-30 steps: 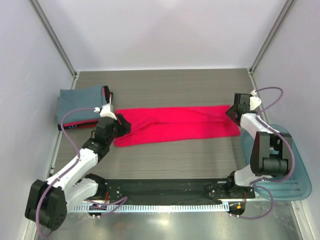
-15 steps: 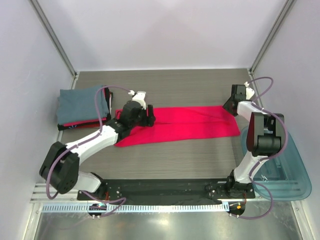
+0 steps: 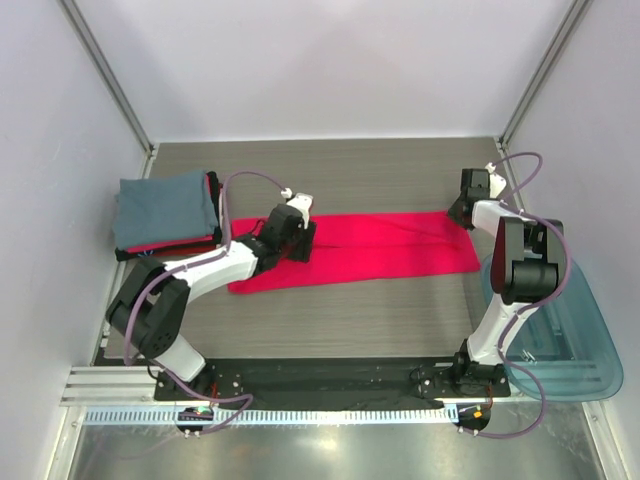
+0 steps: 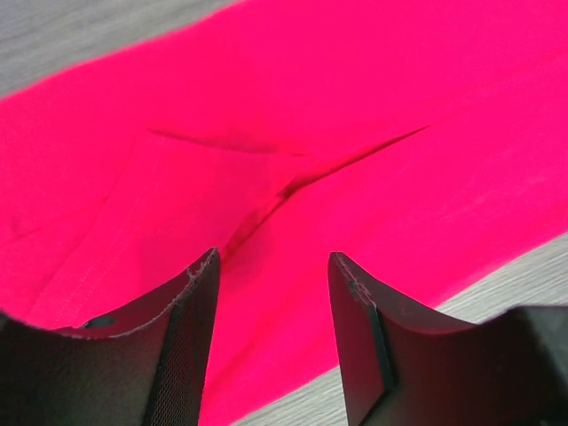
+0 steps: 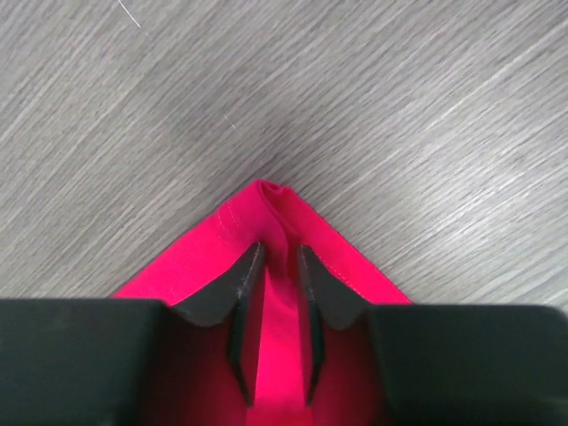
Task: Fold and stack the t-shirts
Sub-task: Fold the tshirt
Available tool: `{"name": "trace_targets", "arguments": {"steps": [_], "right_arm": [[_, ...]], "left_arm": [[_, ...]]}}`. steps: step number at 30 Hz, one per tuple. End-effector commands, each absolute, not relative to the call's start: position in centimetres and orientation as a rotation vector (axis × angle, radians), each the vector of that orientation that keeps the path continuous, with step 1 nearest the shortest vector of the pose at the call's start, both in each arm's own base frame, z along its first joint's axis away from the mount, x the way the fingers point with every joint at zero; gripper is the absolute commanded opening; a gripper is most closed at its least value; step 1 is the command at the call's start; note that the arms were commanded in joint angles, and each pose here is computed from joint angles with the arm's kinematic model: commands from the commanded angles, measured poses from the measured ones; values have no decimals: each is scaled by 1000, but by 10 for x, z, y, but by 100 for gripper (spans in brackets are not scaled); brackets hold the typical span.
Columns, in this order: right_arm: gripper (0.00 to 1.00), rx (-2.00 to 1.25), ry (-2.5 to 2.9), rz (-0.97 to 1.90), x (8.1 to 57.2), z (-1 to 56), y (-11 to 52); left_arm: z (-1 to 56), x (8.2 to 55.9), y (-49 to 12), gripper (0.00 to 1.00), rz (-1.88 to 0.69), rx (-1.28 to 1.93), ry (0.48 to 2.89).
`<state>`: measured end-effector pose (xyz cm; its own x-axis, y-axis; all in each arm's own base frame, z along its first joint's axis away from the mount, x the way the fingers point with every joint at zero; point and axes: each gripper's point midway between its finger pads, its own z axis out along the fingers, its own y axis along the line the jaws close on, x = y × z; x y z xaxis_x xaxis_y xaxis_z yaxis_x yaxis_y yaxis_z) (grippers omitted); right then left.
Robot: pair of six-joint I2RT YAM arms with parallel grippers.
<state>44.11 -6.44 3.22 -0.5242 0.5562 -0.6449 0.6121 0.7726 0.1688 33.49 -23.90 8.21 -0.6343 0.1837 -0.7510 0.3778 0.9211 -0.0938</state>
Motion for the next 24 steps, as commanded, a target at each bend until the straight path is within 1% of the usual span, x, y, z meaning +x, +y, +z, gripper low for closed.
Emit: {"name": "trace_targets", "arguments": {"steps": [1,2,5,8,9,12,17,18,24], "right_arm": [[22,847,2155,-83,465,59,-70],[15,846,2155,-79,467,59,-70],[3,846,2148,-87,471,60,-72],[1,853,2132,-97,474,64,-75],[1,853,2125,-99,476,67,-75],[1,852,2119,-94,481,70,-76],[1,857,2116,-91,486,70,-78],[1,859,2110,-92,489,73,-79],[4,875,2120,-90,505,73,-86]], "left_arm": [[66,333,-234,52,-274,415,2310],[60,331,-233,51,-269,412,2329],[55,329,-236,47,-306,416,2349],[49,327,-238,38,-312,430,2368],[47,326,-238,31,-310,432,2374],[43,325,-238,19,-310,446,2394],[44,323,-239,7,-320,454,2400],[42,321,-237,1,-319,456,2404],[41,314,-237,0,-346,458,2413]]}}
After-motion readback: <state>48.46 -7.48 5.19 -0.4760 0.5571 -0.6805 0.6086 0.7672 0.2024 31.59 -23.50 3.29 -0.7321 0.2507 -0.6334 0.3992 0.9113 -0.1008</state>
